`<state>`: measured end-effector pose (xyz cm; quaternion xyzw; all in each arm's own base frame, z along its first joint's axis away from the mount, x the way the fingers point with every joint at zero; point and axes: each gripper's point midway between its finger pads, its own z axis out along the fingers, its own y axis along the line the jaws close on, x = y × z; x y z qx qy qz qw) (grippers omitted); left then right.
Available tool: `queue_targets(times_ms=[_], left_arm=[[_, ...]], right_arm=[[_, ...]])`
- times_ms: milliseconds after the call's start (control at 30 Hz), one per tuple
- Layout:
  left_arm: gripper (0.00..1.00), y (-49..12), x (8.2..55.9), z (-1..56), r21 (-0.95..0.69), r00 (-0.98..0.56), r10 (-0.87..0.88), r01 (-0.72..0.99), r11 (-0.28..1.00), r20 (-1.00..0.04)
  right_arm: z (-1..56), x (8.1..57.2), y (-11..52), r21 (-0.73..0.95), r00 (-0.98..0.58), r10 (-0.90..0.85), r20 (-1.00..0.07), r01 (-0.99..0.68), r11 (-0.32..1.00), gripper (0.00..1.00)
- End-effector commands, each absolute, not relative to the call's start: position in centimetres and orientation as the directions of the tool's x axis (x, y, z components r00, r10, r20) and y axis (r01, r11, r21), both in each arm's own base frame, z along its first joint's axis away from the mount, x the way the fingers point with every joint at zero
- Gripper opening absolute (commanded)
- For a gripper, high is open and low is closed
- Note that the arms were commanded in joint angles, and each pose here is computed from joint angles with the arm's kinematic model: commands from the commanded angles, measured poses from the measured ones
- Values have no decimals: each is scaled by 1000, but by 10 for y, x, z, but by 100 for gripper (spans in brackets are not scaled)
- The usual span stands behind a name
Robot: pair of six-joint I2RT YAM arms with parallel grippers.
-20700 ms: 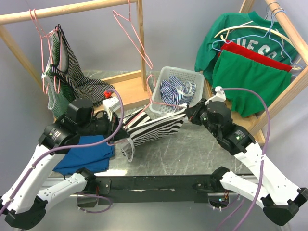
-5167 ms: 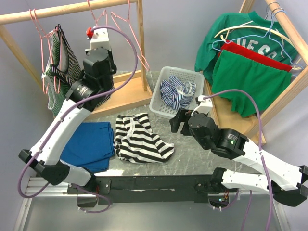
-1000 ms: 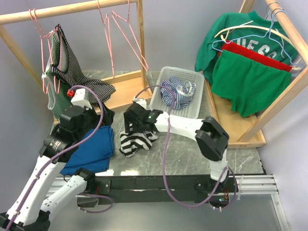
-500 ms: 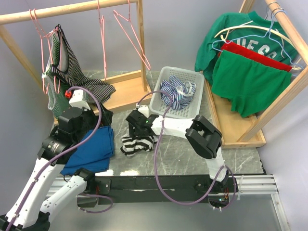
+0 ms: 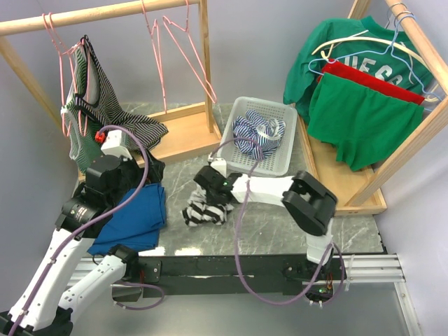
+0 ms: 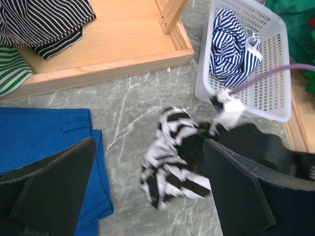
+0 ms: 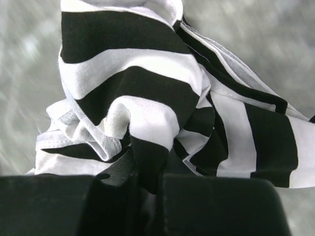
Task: Remove the tank top from the hanger
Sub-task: Pick up the tank top from the center of the board, then place the tank top in the bin.
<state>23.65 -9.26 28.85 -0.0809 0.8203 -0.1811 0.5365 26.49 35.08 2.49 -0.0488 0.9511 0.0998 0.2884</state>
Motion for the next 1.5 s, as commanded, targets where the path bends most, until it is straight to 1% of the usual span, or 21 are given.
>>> queue_targets(times_ms=[0, 33, 100, 133, 167, 300, 400, 433, 500, 533, 567, 633, 667, 733, 767, 800, 933, 1033, 1167, 1333, 1467], left_arm=[[96, -96, 237, 290, -400, -407, -339, 71, 914, -848], [96, -95, 238, 289, -399, -409, -339, 69, 914, -847], [96, -95, 237, 286, -396, -415, -335, 68, 916, -846], [96, -96, 238, 284, -395, -418, -333, 68, 916, -845], [96, -96, 238, 284, -395, -420, -333, 67, 916, -845], [96, -96, 238, 282, -396, -420, -334, 67, 916, -844], [96, -97, 238, 282, -399, -422, -335, 70, 914, -842], [96, -97, 238, 282, -401, -421, -337, 71, 913, -842], [96, -98, 239, 282, -402, -420, -338, 73, 913, -842], [96, -99, 240, 283, -406, -419, -339, 80, 911, -843], [96, -100, 240, 284, -408, -418, -340, 81, 909, -842], [96, -103, 242, 286, -412, -420, -340, 89, 907, -841], [96, -103, 243, 287, -413, -420, -341, 91, 906, -841], [96, -105, 244, 288, -414, -419, -341, 96, 905, -842], [96, -105, 244, 289, -416, -416, -343, 98, 904, -842], [96, -105, 244, 290, -415, -416, -341, 98, 905, -843], [96, -102, 242, 291, -414, -412, -344, 92, 906, -844], [96, -101, 241, 289, -409, -414, -341, 87, 908, -844], [96, -100, 240, 287, -407, -417, -339, 82, 910, -843], [96, -101, 242, 286, -406, -418, -337, 87, 910, -844], [96, -105, 245, 285, -405, -427, -331, 95, 909, -842]], right_arm=[[63, 242, 326, 182, -822, -33, -568, -165, 969, 0], [90, 244, 324, 219, -796, -2, -605, -169, 961, 0], [110, 247, 310, 210, -765, 21, -644, -150, 966, 0], [133, 249, 305, 237, -740, 53, -671, -147, 960, 0], [141, 250, 293, 216, -725, 59, -686, -126, 968, 0], [194, 264, 258, 235, -655, 136, -743, -65, 970, 0], [235, 283, 222, 273, -590, 212, -779, -15, 962, 0], [250, 295, 201, 295, -551, 262, -792, 30, 955, 0], [278, 308, 190, 318, -510, 280, -813, 14, 948, 0], [286, 322, 172, 321, -490, 304, -817, 52, 946, 0], [305, 330, 170, 335, -463, 317, -828, 45, 941, 0], [306, 350, 162, 299, -462, 297, -836, 71, 952, 0], [316, 363, 154, 307, -441, 315, -840, 92, 947, 0], [299, 386, 161, 299, -488, 300, -820, 83, 951, 0], [301, 397, 156, 306, -484, 314, -817, 98, 947, 0], [283, 408, 160, 293, -517, 305, -800, 109, 950, 0], [259, 432, 177, 353, -548, 332, -768, 70, 933, 0], [229, 430, 186, 380, -600, 345, -722, 73, 922, 0], [187, 418, 174, 352, -630, 369, -684, 158, 923, 0], [162, 407, 140, 260, -594, 386, -706, 290, 921, 0], [164, 414, 130, 253, -566, 403, -719, 327, 910, 0]])
